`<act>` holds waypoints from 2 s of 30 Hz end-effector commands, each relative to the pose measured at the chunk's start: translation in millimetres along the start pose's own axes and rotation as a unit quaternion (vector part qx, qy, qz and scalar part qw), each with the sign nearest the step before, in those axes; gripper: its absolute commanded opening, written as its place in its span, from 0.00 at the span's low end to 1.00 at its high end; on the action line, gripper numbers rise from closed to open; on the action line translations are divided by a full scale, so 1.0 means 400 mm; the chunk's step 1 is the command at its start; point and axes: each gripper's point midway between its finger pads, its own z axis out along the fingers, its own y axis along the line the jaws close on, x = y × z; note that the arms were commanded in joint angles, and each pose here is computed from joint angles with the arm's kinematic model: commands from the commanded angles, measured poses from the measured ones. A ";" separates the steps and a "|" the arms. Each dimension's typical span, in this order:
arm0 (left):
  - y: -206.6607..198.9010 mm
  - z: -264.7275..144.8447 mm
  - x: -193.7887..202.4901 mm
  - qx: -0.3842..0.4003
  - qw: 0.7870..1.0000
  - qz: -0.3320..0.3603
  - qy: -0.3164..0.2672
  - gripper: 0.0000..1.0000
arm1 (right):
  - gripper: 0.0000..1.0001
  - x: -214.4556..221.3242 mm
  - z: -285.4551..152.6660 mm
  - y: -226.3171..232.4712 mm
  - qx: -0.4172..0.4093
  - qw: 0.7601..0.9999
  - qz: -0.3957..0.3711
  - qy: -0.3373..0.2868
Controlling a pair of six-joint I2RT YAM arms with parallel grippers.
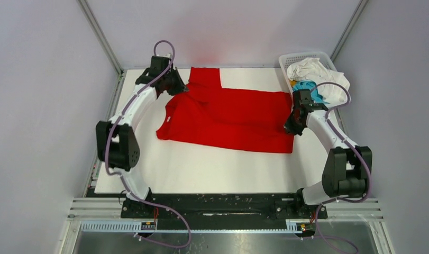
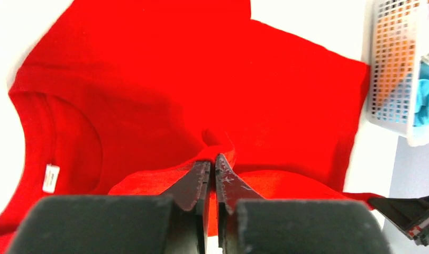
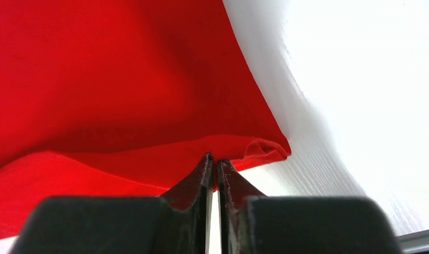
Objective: Fold and stack the t-shirts
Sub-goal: Fold the flattened tshirt in 1/3 of the way
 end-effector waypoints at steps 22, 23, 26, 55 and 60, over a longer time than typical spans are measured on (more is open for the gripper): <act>0.090 0.143 0.138 0.030 0.992 -0.090 0.078 0.99 | 1.00 0.106 0.036 0.260 -0.141 0.979 -0.147 0.013; 0.103 0.156 0.163 0.027 0.991 -0.095 0.091 0.99 | 0.99 0.120 0.045 0.279 -0.143 0.977 -0.154 0.020; 0.157 0.182 0.230 -0.006 0.986 -0.108 0.123 0.99 | 1.00 0.162 0.083 0.313 -0.146 0.974 -0.166 0.045; 0.391 -0.223 0.695 -0.183 0.948 -0.217 0.147 0.99 | 0.99 0.590 -0.012 0.001 -0.125 0.946 -0.206 0.216; 0.421 -0.277 0.732 -0.213 0.942 -0.221 0.138 0.99 | 0.99 0.575 -0.018 -0.009 -0.117 0.950 -0.208 0.200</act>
